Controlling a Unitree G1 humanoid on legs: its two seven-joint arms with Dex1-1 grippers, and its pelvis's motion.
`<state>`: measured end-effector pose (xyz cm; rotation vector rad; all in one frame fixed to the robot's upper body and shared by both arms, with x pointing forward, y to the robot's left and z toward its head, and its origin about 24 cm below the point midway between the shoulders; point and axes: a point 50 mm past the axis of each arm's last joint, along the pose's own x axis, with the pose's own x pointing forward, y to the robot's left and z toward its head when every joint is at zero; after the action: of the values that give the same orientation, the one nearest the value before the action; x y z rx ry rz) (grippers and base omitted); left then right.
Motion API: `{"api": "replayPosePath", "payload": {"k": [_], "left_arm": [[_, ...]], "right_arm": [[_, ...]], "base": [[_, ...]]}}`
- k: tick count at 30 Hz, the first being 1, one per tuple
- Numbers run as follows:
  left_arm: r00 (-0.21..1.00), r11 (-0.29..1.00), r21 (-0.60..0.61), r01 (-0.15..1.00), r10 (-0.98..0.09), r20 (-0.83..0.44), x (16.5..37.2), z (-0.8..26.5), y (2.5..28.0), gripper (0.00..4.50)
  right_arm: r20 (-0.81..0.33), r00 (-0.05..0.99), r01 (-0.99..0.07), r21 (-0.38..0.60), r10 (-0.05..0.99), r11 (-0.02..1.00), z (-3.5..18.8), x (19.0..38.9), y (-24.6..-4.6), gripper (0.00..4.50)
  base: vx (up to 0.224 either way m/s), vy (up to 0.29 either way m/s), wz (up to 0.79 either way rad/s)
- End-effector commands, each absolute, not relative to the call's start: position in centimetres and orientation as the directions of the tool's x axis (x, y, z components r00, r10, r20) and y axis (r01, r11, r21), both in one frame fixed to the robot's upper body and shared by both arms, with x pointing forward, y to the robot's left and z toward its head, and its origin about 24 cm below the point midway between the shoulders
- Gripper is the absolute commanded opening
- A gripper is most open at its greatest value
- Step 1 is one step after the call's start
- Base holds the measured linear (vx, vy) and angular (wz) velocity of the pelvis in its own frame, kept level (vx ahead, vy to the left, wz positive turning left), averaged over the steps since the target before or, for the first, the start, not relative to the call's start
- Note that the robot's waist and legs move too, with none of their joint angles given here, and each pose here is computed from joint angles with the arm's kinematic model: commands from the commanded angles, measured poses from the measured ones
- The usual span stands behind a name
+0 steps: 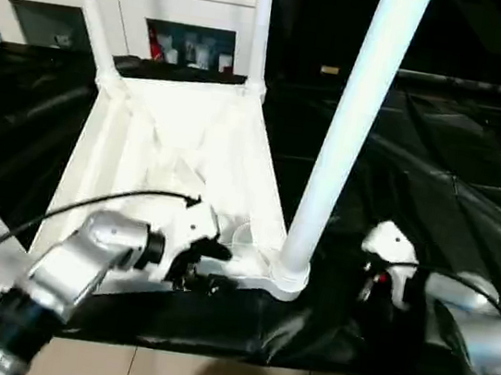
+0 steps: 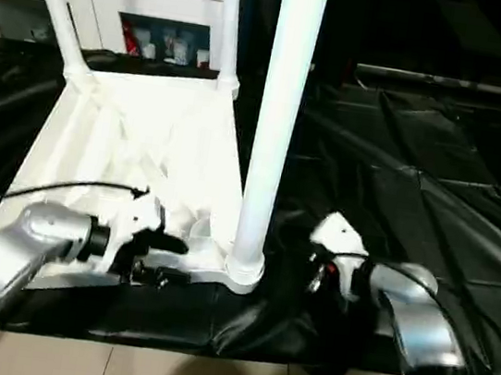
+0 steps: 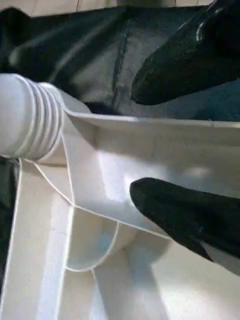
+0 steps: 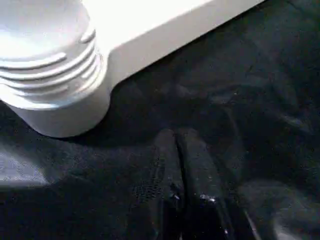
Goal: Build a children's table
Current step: Rotate table base
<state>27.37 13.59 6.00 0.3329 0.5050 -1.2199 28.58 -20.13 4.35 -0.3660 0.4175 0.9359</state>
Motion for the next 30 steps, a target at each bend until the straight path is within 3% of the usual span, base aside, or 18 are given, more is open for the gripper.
{"api": "replayPosePath", "payload": {"k": [1, 8, 18, 30], "left_arm": [[0.277, 0.335, -0.008, 0.942, -0.792, -0.545, 27.3, 6.3, 13.6, 2.52], [0.298, 0.361, -0.012, 0.932, -0.786, -0.542, 26.5, 6.2, 13.6, 1.80], [0.303, 0.367, -0.002, 0.930, -0.772, -0.558, 26.4, 6.4, 14.1, 1.18], [0.321, 0.386, 0.008, 0.923, -0.756, -0.570, 27.0, 6.0, 14.2, 0.20]], "right_arm": [[-0.460, 0.554, -0.813, -0.120, 0.694, 0.569, 5.1, 28.8, -19.9, 0.00], [-0.464, 0.541, -0.819, -0.104, 0.701, 0.564, 4.9, 28.3, -19.1, 0.00], [-0.471, 0.541, -0.814, -0.085, 0.697, 0.574, 4.5, 27.5, -18.5, 0.00], [-0.463, 0.555, -0.806, -0.094, 0.691, 0.584, 4.7, 27.9, -18.1, 0.00]], "base": [[0.000, 0.000, 0.00], [0.000, 0.000, 0.00], [0.000, 0.000, 0.00], [0.000, 0.000, 0.00]]}}
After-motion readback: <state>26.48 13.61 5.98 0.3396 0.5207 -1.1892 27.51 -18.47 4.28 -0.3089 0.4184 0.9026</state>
